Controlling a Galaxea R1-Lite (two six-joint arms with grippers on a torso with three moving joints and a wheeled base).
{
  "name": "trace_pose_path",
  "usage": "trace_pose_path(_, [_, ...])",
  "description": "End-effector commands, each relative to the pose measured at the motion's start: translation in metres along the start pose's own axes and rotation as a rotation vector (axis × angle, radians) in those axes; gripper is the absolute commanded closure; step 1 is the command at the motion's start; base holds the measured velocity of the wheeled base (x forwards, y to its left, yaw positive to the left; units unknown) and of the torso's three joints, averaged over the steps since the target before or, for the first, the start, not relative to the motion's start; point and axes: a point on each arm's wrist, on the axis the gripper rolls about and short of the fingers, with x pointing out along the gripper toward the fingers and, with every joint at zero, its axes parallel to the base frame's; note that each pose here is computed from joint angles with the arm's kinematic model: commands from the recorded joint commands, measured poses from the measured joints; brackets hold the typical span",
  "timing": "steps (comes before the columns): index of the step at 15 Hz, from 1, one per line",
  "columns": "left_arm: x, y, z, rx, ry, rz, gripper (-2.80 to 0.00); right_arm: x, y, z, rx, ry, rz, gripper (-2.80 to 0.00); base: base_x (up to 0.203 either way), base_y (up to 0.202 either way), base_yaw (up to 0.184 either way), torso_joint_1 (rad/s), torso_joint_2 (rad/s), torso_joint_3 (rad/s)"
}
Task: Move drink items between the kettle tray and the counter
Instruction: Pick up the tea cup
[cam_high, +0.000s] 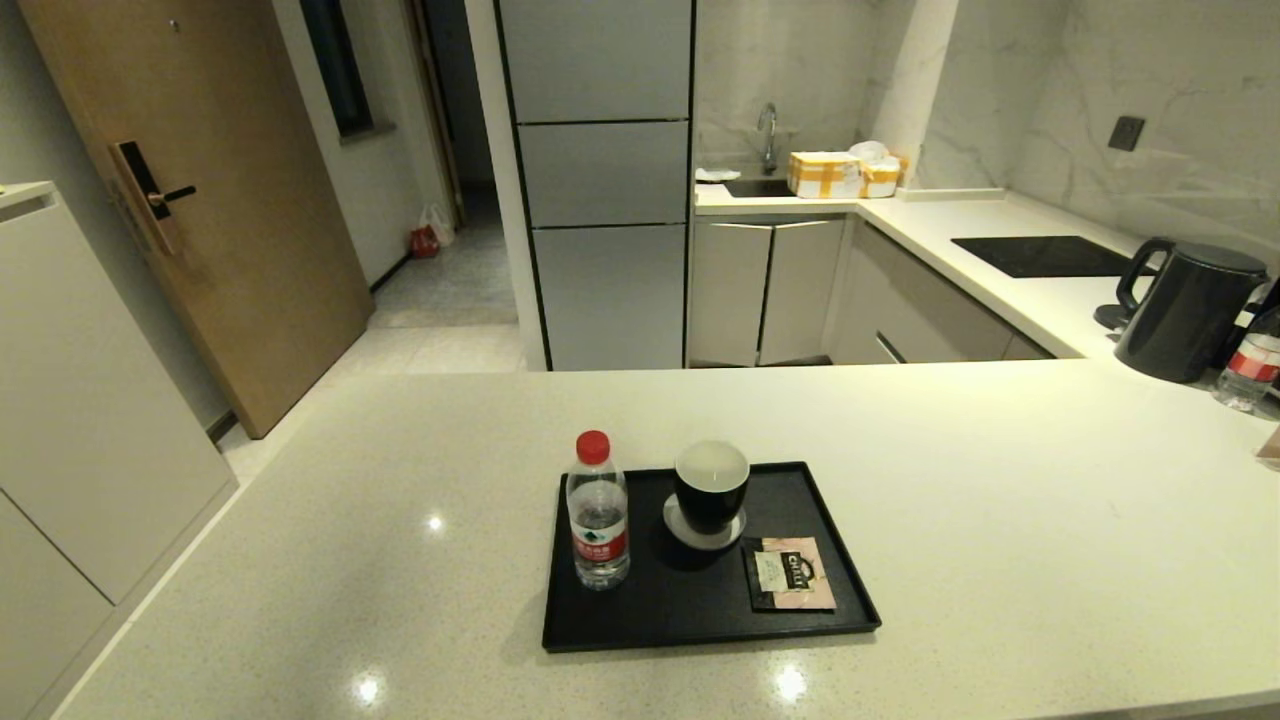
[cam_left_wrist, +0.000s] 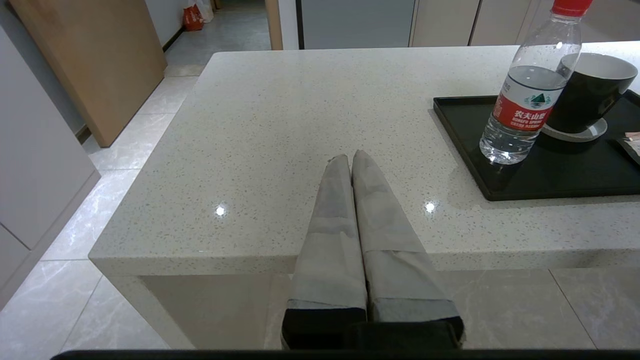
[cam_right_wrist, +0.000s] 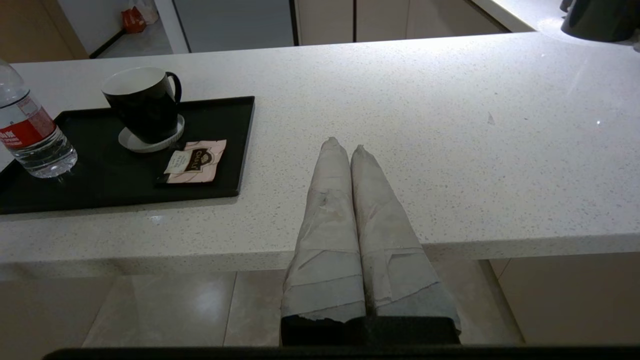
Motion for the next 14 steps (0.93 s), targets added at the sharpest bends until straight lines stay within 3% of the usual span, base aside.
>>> trace_pose_path(1, [0.0000, 0.0000, -0.0004, 0.000, -0.001, 0.000, 0.00, 0.0002, 0.0000, -0.0004, 0.001, 0.003, 0.001, 0.00, 0.000, 0.000, 0.000, 0.000, 0.00, 0.000])
trace_pose_path(14, [0.0000, 0.0000, -0.0004, 0.000, -0.001, 0.000, 0.00, 0.0002, 0.0000, -0.0004, 0.001, 0.003, -0.001, 0.00, 0.000, 0.000, 0.000, 0.000, 0.00, 0.000])
